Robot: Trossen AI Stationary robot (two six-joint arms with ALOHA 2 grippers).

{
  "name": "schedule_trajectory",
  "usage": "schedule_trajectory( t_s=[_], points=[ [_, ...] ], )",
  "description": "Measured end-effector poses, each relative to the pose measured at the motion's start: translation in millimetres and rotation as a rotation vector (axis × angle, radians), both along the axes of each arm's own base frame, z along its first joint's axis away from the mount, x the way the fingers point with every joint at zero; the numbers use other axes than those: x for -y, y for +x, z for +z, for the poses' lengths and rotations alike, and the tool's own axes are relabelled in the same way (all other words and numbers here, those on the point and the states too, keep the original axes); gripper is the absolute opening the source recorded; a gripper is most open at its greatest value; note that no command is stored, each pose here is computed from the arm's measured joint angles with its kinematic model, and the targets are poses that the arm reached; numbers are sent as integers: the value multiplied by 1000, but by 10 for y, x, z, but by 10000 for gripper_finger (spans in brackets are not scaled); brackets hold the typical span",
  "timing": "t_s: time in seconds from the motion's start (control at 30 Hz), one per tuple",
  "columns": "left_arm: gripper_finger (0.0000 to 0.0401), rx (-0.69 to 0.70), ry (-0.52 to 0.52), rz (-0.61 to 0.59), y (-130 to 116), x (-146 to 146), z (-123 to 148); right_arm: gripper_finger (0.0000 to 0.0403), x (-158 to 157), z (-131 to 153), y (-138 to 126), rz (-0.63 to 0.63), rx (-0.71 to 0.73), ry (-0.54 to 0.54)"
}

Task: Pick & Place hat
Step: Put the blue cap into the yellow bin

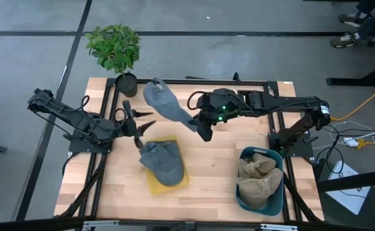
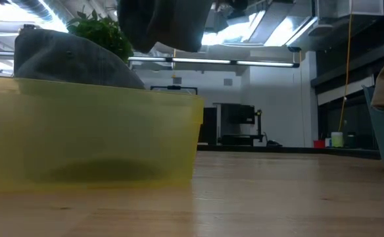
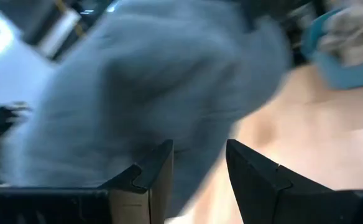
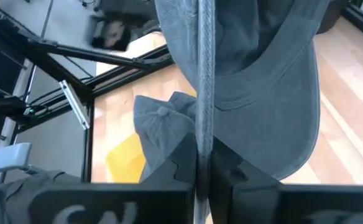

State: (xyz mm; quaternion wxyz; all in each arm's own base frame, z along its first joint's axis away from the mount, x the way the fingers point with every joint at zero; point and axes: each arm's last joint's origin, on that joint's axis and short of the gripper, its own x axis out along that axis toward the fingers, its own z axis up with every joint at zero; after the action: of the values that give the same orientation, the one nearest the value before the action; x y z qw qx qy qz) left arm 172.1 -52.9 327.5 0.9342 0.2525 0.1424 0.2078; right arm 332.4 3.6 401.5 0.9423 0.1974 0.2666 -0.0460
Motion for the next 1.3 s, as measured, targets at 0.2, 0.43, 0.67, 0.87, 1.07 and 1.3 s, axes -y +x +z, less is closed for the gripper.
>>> schedule_trajectory(
  t_s=[0.2,0.43,0.67,0.87,1.07,1.3],
  points=[
    [145,-46,186,120,-37,33,41,15,-131,0,-4,6,1,-26],
    [154,-93,289,167,-50,142,25,15,-229,8,-6,35,11,-55],
    [188,-91,318,117,-24,163,57,16,-379,51,3,100,65,-89],
    [222,-35,329,124,-14,163,165,16,-480,51,-11,145,68,-94],
    [239,-16,330,13,5,189,171,16,-591,62,-24,202,83,-104],
    [234,7,300,-50,68,105,171,16,-688,105,-23,233,135,-112]
  ],
)
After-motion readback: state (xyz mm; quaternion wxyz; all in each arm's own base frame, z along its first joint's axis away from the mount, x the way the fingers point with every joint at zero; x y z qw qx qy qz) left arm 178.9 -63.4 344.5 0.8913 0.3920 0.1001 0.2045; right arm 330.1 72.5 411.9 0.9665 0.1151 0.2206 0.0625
